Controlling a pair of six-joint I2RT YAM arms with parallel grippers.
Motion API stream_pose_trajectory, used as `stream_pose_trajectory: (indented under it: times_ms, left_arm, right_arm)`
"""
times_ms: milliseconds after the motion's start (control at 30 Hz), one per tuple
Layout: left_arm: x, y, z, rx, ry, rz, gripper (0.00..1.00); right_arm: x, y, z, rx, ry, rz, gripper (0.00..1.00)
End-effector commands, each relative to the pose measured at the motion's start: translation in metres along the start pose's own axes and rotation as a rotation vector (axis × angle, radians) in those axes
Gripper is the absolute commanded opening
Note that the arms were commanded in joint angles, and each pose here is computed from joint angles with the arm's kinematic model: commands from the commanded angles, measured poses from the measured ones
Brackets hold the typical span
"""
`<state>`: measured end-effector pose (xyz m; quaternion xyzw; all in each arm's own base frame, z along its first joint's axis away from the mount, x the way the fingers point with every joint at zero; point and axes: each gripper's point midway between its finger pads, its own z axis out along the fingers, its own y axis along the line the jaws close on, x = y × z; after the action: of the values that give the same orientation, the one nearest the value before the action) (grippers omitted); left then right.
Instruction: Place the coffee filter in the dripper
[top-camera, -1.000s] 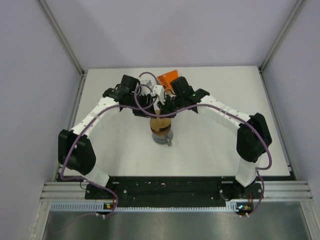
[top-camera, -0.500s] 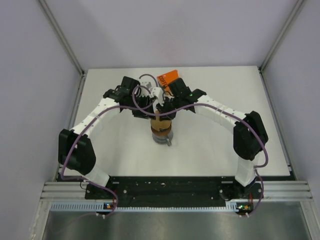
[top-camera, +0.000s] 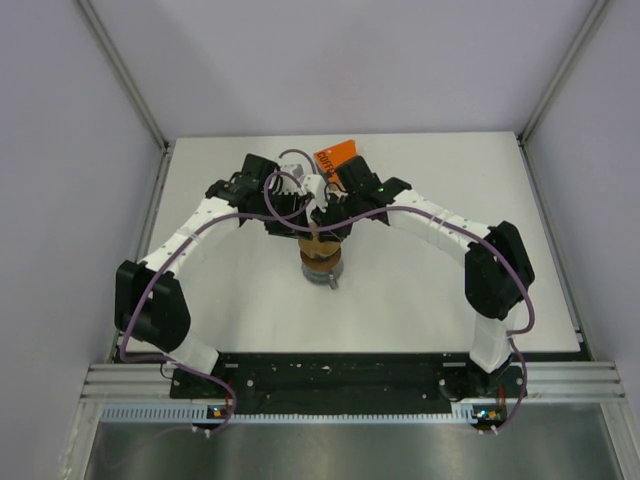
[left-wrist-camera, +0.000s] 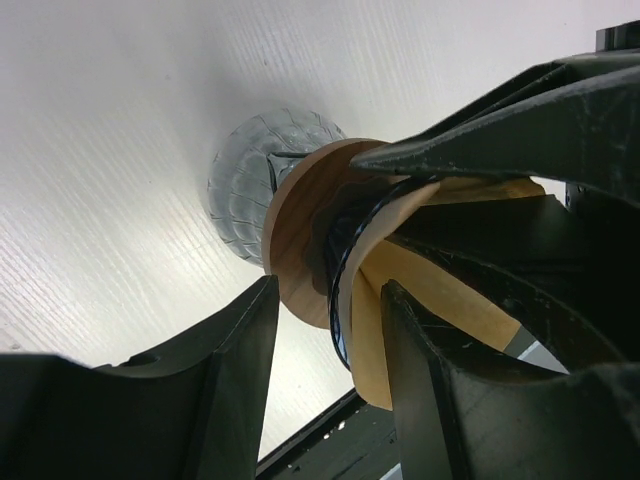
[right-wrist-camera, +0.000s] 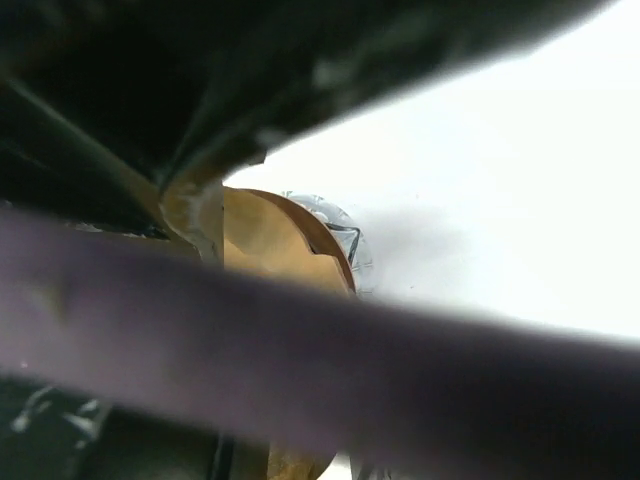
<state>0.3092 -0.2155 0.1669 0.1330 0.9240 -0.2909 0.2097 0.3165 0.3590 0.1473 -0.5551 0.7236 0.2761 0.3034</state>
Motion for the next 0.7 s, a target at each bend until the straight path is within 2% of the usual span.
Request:
stream_pose_trajectory:
  times_ms: [0,267,400,667]
  left_arm:
    - [-0.016,-0.007,-0.012,0.007,-0.083,0.053,0.51]
    - [-0.020,-0.009,-0.017,0.002,-0.097,0.065,0.50]
    - [-0.020,-0.009,-0.018,0.000,-0.100,0.066,0.51]
    - [-0.020,-0.011,-0.020,0.006,-0.102,0.069,0.51]
  right_arm:
    - [0.022,-0.005,0.003,0.025,0.072,0.006,0.34]
    - [-0.018,-0.006,-0.024,0.038,-0.034,-0.009,0.59]
    - [-0.043,-0.008,-0.050,0.052,-0.112,-0.024,0.63]
    - [-0.061,-0.007,-0.079,0.096,-0.167,-0.069,0.67]
